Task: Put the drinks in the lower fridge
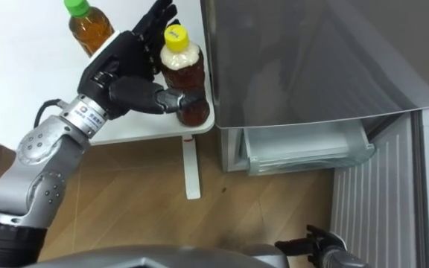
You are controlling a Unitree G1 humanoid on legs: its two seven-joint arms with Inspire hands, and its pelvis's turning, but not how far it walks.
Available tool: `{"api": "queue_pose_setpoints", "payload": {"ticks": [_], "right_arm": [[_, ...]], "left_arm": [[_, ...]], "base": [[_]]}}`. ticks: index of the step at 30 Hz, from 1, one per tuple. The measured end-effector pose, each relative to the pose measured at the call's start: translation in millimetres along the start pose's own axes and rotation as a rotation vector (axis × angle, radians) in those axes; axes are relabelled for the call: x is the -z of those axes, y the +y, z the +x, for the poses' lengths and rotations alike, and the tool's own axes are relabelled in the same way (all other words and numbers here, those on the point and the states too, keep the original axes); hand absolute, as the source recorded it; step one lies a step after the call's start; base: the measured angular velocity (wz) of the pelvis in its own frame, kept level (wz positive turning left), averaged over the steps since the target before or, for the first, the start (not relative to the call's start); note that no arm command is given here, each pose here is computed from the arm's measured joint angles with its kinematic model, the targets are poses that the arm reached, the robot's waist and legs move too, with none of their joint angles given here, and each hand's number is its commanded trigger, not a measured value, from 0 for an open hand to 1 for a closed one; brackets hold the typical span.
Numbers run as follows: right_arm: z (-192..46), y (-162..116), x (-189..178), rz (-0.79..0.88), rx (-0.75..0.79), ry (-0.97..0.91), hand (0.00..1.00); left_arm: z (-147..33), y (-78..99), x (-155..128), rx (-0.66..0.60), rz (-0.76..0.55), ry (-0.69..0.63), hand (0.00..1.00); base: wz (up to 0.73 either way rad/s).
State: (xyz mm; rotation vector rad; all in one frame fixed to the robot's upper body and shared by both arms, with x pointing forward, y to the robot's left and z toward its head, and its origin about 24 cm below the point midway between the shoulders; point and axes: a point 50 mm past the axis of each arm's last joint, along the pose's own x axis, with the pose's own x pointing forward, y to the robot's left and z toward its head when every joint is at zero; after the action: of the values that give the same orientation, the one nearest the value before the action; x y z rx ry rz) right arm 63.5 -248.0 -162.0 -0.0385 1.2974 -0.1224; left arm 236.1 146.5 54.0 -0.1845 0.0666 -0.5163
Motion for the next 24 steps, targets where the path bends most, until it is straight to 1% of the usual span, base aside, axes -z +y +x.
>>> {"api": "queue_pose_setpoints", "payload": {"ticks": [6, 7, 8, 9, 11, 21, 24], "right_arm": [[0.5, 3.0, 0.5, -0.008, 0.007, 0.002, 0.0], [0.5, 3.0, 0.6, -0.008, 0.007, 0.003, 0.0], [0.5, 3.1, 0.6, -0.008, 0.007, 0.003, 0.0], [0.6, 3.1, 0.4, -0.01, 0.007, 0.003, 0.0], [0.7, 3.4, 0.1, -0.012, 0.005, 0.003, 0.0], [0.8, 3.8, -0.1, -0.009, 0.002, 0.012, 0.0], [0.8, 3.3, -0.5, -0.009, 0.004, 0.012, 0.0]], "left_arm": [[2.4, -0.3, 6.2, -0.028, -0.034, 0.008, 0.0], [2.6, -0.7, 6.2, -0.027, -0.036, 0.007, 0.11], [3.1, -1.4, 6.1, -0.027, -0.04, 0.004, 0.53], [3.3, -1.6, 6.1, -0.026, -0.041, 0.003, 0.7], [3.4, -1.8, 6.1, -0.022, -0.041, 0.003, 1.0], [6.0, -3.3, 6.3, -0.012, -0.039, 0.007, 1.0], [6.6, -2.9, 9.0, -0.038, -0.046, 0.025, 1.0]], "base": [[0.0], [0.0], [0.0], [0.0], [0.0], [-0.01], [0.0]]}}
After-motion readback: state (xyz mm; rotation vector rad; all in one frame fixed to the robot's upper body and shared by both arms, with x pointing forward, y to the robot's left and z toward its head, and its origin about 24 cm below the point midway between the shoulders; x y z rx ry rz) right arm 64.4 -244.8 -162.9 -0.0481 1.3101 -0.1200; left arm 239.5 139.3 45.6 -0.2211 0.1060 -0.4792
